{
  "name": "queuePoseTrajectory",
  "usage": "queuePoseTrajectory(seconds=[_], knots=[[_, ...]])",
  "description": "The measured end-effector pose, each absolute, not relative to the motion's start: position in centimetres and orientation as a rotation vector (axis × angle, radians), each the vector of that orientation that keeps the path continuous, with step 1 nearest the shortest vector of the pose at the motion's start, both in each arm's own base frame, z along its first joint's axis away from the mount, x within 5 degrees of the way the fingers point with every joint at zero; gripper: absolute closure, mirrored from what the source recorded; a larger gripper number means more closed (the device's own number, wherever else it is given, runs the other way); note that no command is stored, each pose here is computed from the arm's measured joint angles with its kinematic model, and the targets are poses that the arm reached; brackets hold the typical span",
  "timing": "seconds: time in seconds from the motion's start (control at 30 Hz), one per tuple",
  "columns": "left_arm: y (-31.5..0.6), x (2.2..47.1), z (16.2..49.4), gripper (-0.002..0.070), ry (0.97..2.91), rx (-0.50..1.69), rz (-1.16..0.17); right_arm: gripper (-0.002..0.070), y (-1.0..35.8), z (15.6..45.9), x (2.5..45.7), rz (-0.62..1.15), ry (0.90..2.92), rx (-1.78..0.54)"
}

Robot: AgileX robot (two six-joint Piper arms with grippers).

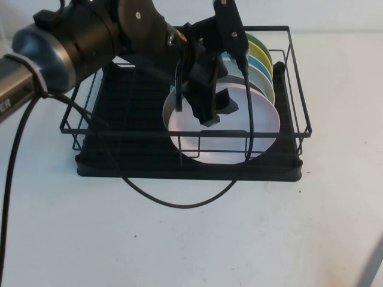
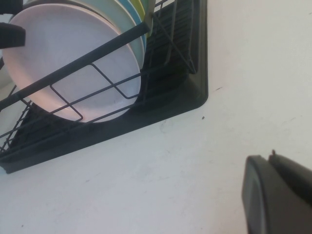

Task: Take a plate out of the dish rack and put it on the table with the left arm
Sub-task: Grasp the plate from the shelf, then place the plate from the table

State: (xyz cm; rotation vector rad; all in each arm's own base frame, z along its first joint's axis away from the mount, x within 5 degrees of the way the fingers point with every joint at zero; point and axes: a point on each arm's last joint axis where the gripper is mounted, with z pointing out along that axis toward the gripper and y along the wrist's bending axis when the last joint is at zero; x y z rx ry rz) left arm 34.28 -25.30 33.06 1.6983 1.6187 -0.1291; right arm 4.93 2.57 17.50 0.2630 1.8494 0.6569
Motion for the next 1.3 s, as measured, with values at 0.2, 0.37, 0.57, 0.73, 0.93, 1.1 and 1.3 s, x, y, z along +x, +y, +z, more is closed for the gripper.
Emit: queuePoseTrajectory(seconds=[0.2,0.37,0.57,0.73,0.93,1.1,1.3], knots=[[-25.7,34.9,31.4,0.0195,1.651,1.722,-0.142,0.0696,2.6,17.5,4.9,0.657,1.849,0.263],[-26.0,35.4,30.6,0.0232,1.658,1.719,-0.138,0.0696,2.6,17.5,4.9,0.657,1.849,0.263],[-26.0,35.6,30.6,0.0465,1.649,1.700,-0.127,0.0696,2.6,17.5,4.9,0.657,1.849,0.263],[-25.6,35.5,31.4,0.0593,1.602,1.721,-0.050,0.0696,2.6,17.5,4.9,0.657,1.849,0.263],[-24.0,33.6,35.8,0.0594,1.522,1.699,0.033,0.0696,2.6,17.5,4.9,0.657,1.849,0.263],[-21.7,30.3,41.8,0.0596,1.483,1.532,0.033,0.0696,2.6,17.5,4.9,0.657,1.849,0.263],[-18.2,25.3,46.5,0.0596,1.655,1.335,-0.090,0.0696,2.6,17.5,4.9,0.657,1.849,0.263]])
